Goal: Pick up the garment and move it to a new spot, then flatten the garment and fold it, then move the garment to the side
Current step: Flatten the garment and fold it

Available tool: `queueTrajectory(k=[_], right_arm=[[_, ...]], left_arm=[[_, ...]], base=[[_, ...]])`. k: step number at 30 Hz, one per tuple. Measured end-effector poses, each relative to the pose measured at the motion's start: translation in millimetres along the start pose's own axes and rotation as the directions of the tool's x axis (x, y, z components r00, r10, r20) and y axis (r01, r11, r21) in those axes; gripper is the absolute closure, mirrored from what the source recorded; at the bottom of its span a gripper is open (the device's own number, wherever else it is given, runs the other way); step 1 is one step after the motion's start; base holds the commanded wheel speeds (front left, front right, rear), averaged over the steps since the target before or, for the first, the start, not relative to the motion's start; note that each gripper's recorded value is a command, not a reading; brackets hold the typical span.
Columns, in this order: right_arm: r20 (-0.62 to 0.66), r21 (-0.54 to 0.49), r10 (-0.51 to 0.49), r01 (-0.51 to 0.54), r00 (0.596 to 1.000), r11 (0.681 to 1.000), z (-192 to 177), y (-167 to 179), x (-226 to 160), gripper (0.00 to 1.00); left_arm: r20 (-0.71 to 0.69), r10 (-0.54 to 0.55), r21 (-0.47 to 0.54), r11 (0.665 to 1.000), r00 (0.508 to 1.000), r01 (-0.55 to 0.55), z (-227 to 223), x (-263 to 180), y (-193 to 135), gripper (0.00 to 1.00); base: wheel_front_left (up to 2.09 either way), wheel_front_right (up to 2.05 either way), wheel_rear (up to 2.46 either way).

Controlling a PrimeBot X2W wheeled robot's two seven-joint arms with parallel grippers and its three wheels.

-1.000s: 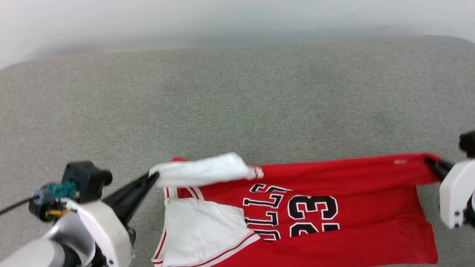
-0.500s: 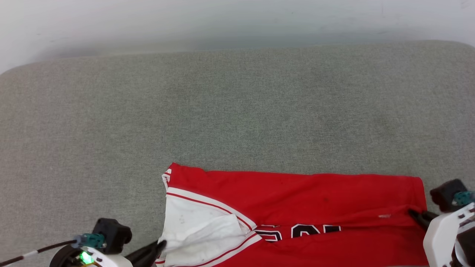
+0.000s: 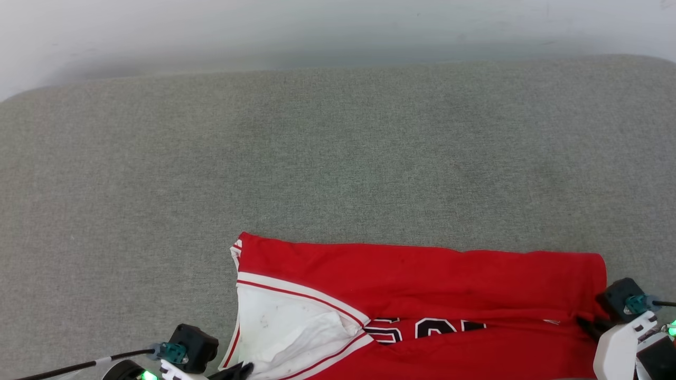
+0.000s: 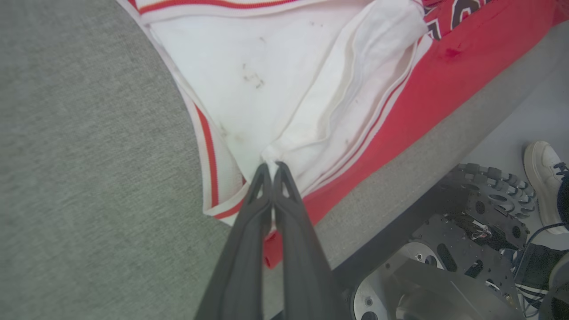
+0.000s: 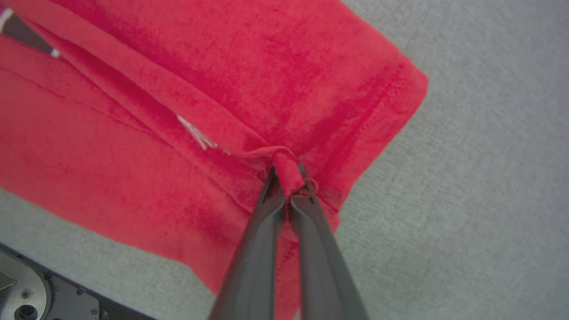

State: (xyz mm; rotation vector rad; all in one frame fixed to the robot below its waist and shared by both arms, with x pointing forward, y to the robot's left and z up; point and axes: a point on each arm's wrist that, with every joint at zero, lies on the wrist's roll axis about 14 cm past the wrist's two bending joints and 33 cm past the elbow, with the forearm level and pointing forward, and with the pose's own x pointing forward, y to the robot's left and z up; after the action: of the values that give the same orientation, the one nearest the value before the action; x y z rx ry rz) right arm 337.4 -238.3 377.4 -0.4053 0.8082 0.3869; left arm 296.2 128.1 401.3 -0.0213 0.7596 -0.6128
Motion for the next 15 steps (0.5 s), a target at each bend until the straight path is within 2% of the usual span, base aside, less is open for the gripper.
queueTrajectory(k=[1,2,3,9,13,15], right_arm=[[0.005,0.015,-0.001,0.001,1.0,1.0,1.0,-0.7,0.0,0.0],[0.012,0.028,-0.002,0.002,1.0,1.0,2.5,-1.2,-0.3,0.0],[0.027,0.042,-0.003,0.002,1.0,0.999,5.6,-1.5,-0.7,0.0],[0.162,0.138,-0.034,0.012,0.986,0.99,41.4,-11.6,-12.0,0.0],[0.247,0.206,-0.073,0.021,0.966,0.978,67.5,-22.3,-26.2,0.0],[0.275,0.231,-0.098,0.033,0.956,0.972,76.4,-28.5,-33.8,0.0]], left_arm=[[-0.003,-0.001,-0.001,1.0,1.0,0.001,-1.2,0.5,-0.6,0.73],[-0.007,-0.002,-0.001,1.0,1.0,0.002,-2.5,0.9,-1.2,0.41],[-0.009,-0.001,-0.001,1.0,1.0,0.001,-2.9,1.1,-1.1,0.0],[0.108,0.032,0.008,0.999,0.994,-0.033,22.7,-1.9,1.6,0.0],[0.261,0.099,-0.001,0.995,0.96,-0.102,57.3,-9.5,12.8,0.0],[0.305,0.143,0.033,0.986,0.941,-0.161,66.5,-14.9,21.9,0.0]], base=[[0.0,0.0,0.0],[0.0,0.0,0.0],[0.0,0.0,0.0],[0.0,0.0,0.0],[0.0,0.0,0.0],[0.0,0.0,0.0]])
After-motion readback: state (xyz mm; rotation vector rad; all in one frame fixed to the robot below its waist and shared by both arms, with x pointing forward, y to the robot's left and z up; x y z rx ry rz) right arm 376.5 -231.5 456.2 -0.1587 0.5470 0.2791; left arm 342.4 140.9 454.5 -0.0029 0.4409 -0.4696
